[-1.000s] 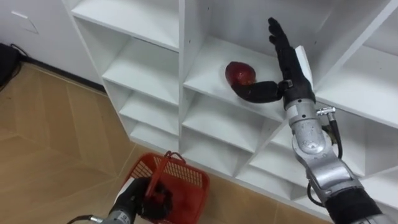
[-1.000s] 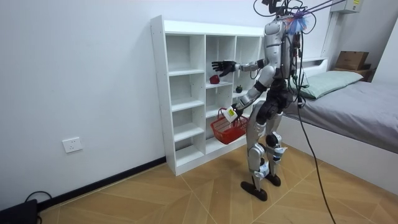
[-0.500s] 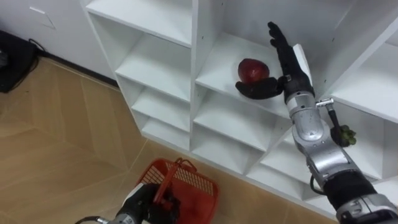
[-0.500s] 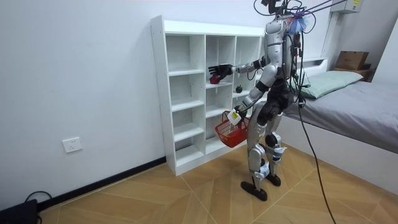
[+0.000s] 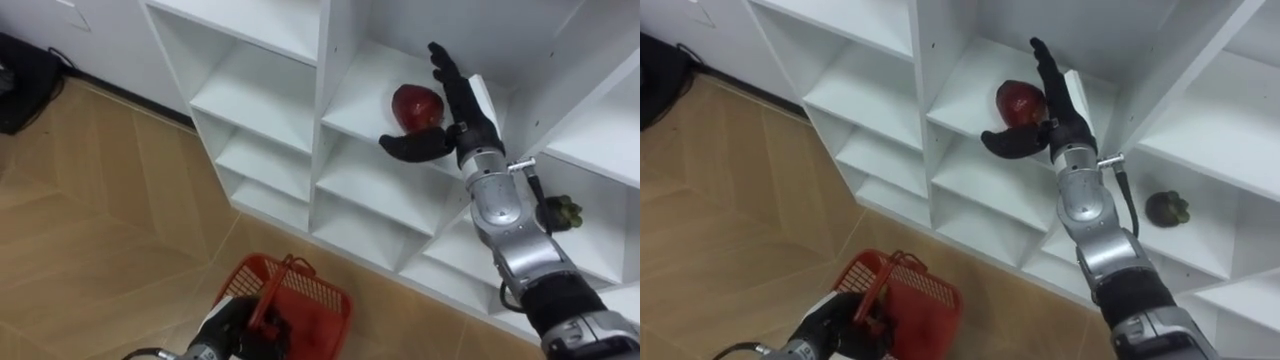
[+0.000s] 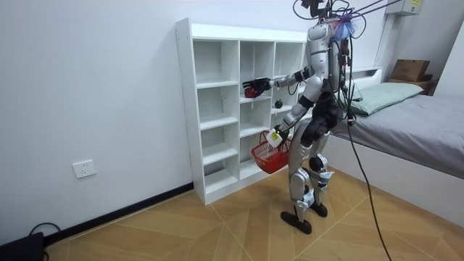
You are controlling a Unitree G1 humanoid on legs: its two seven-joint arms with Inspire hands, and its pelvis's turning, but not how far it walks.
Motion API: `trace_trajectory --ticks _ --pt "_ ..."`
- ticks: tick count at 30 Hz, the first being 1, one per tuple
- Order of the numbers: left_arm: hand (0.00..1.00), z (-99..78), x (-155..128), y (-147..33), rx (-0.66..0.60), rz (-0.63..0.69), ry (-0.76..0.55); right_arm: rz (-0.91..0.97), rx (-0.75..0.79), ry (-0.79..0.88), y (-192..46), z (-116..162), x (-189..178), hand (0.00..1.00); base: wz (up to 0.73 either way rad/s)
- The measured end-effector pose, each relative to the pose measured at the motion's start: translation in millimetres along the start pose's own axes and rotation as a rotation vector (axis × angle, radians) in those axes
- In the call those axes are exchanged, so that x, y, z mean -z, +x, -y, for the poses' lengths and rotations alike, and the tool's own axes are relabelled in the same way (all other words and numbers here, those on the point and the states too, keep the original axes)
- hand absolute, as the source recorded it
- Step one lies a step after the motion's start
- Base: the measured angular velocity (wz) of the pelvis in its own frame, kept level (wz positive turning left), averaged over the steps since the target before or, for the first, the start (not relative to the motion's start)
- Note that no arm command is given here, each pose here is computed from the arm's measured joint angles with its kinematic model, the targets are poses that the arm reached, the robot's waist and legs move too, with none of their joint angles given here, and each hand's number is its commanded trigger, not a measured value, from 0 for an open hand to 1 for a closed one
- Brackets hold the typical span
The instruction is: Collect fruits from the closet
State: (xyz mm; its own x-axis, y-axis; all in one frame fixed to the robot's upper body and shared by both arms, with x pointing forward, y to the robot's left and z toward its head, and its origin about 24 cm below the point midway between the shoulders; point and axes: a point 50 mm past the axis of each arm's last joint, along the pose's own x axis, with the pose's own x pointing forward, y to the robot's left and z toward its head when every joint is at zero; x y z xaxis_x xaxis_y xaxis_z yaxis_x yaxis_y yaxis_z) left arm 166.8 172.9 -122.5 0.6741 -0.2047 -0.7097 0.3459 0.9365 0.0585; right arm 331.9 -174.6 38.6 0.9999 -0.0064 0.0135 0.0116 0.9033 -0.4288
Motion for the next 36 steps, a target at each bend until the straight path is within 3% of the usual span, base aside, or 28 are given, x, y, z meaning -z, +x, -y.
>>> trace_trajectory --ticks 29,30,31,32,36 --pt "1.00 3.1 -5.9 3.3 0.001 0.003 0.087 -0.066 0.047 0.014 10.2 6.7 8.2 0.00 0.01" --pt "1.00 3.1 -5.9 3.4 0.001 0.003 0.087 -0.066 0.047 0.012 10.8 7.0 7.9 0.53 0.00" --pt "1.00 3.1 -5.9 3.4 0.001 0.003 0.087 -0.065 0.046 0.007 11.8 7.1 7.2 0.95 0.00" --pt "1.00 3.2 -5.9 3.4 0.001 0.003 0.087 -0.067 0.046 0.005 11.9 7.2 7.5 1.00 0.00" --pt "1.00 3.4 -5.9 3.4 0.002 0.002 0.086 -0.068 0.047 -0.024 13.4 7.8 7.8 1.00 0.00"
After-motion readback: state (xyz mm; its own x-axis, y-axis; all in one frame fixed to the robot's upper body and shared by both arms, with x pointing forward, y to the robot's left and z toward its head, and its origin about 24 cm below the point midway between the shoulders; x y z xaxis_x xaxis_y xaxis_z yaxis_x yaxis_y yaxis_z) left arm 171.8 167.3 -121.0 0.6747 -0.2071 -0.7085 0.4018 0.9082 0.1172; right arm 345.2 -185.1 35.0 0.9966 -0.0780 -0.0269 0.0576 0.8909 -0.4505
